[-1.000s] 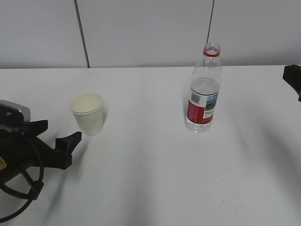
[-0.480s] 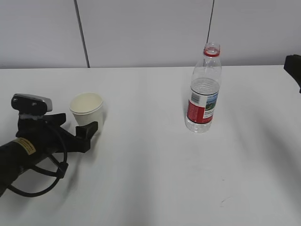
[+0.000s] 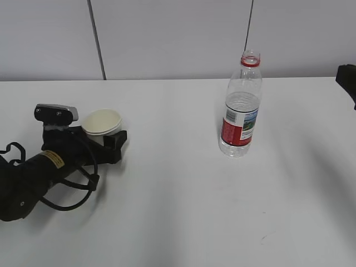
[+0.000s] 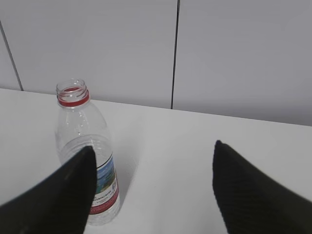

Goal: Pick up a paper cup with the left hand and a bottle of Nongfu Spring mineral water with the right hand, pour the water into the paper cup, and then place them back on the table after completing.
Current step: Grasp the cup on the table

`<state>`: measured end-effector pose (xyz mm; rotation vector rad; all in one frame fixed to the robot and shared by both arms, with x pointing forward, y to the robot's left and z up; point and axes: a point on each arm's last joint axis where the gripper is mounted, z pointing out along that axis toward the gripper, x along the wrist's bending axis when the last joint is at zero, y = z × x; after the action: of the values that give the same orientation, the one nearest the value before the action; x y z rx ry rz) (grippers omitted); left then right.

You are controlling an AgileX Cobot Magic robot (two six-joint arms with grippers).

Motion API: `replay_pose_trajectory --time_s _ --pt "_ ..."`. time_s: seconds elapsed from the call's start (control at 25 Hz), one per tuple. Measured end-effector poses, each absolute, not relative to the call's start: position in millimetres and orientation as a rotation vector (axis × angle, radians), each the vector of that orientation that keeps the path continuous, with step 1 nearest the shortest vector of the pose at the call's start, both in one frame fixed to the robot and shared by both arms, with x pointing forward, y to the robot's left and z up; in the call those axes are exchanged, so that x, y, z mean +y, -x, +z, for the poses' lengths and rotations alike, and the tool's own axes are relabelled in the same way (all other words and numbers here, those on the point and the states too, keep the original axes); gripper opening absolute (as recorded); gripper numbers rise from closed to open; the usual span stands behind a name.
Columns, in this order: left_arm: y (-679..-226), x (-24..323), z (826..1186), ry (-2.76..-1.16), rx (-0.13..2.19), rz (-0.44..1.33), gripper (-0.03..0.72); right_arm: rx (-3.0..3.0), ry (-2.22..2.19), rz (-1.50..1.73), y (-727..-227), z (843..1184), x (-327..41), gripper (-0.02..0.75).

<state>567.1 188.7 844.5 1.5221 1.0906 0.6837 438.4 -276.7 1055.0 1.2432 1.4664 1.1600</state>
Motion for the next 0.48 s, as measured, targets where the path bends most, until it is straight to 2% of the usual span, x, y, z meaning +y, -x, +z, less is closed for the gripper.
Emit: replay_pose_trajectory --time_s 0.48 --pt "-568 188 830 -1.544 1.117 0.665 0.587 1.465 -1.242 1.161 -438 1055 -277 0.549"
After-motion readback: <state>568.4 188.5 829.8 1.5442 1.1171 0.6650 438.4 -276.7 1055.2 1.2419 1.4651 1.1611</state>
